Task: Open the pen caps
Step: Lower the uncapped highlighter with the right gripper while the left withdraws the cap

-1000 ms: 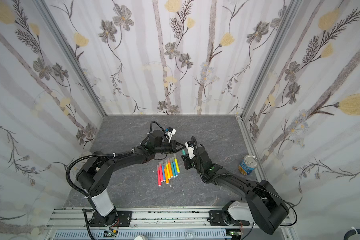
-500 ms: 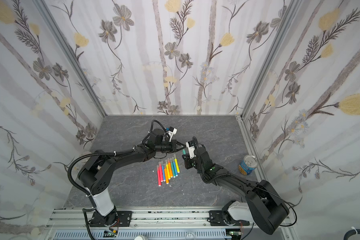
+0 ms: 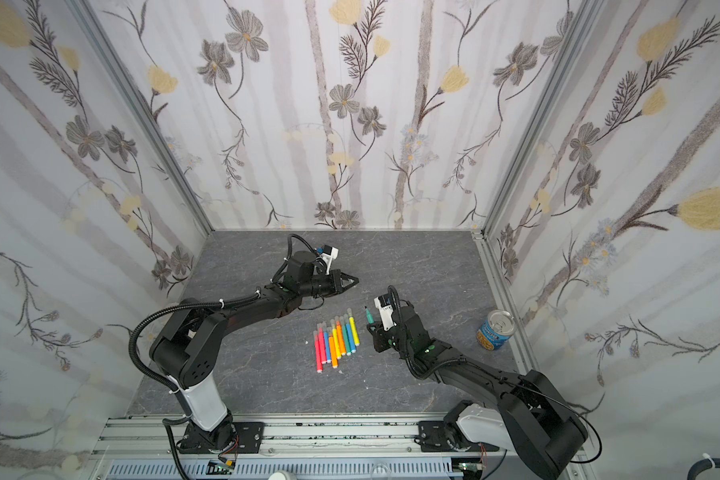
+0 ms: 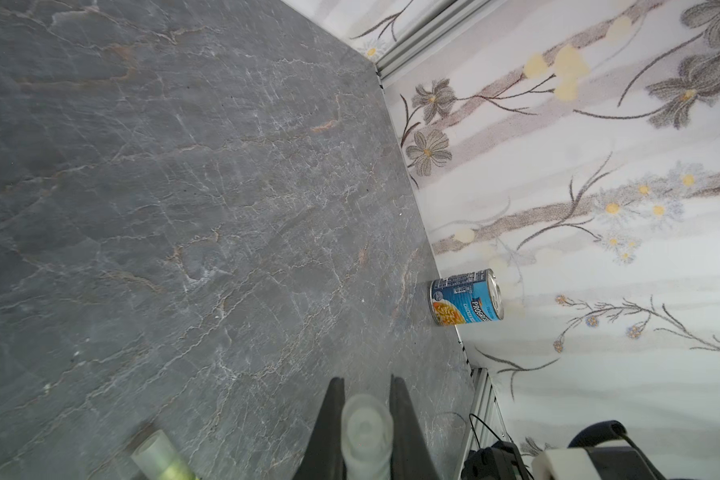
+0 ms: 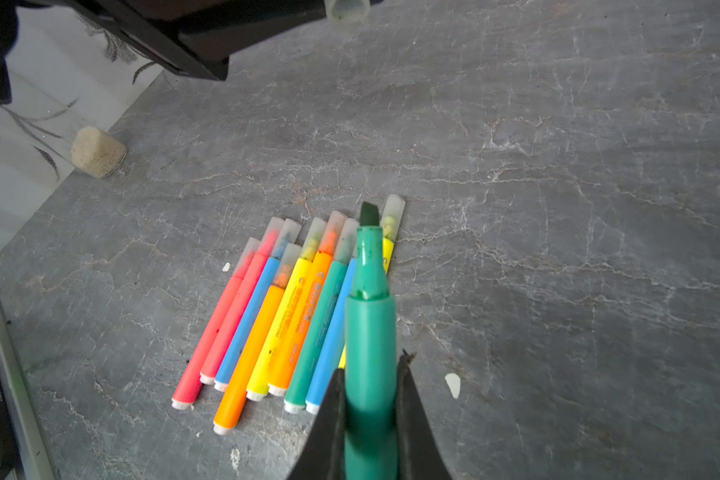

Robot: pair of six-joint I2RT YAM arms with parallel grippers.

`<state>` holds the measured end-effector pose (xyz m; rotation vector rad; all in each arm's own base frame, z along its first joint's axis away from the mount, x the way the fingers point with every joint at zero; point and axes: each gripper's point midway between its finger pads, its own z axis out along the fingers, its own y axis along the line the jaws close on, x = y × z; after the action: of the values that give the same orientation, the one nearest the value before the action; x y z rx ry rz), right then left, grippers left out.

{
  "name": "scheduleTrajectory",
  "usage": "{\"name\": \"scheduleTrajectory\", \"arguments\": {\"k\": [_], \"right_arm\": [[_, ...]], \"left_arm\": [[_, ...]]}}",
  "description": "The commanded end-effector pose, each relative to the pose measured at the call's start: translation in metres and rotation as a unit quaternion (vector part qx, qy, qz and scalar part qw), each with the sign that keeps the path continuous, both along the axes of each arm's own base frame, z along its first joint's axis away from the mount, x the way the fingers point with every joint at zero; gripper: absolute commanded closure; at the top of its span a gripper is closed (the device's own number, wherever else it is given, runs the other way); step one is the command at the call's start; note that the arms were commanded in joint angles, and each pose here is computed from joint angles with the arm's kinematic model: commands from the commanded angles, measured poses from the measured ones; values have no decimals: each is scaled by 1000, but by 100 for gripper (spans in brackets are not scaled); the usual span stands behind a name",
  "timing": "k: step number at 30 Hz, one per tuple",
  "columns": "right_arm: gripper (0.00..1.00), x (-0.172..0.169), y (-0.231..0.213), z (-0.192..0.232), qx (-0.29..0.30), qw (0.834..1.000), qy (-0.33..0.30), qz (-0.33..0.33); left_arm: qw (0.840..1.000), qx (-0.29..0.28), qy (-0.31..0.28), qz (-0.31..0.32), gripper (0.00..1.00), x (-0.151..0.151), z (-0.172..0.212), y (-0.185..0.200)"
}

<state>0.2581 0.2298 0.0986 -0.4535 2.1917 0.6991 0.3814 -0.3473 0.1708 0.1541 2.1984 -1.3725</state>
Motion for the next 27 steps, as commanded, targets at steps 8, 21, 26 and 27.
{"name": "scheduleTrajectory", "arguments": {"k": [8,21,26,27], "right_arm": [[100,-11,-21,-14,-7,999,9,-37],[100,31,-38,-40,-116,986,39,-115],[100,44,-40,-56,-147,979,56,-128],[100,46,-39,-58,-150,979,58,-127]], "left_arm": [[997,37,-40,62,100,32,9,37],[995,55,-24,81,100,37,-12,69],[995,50,-15,82,100,29,-21,77],[995,50,-12,82,100,28,-23,78]]}}
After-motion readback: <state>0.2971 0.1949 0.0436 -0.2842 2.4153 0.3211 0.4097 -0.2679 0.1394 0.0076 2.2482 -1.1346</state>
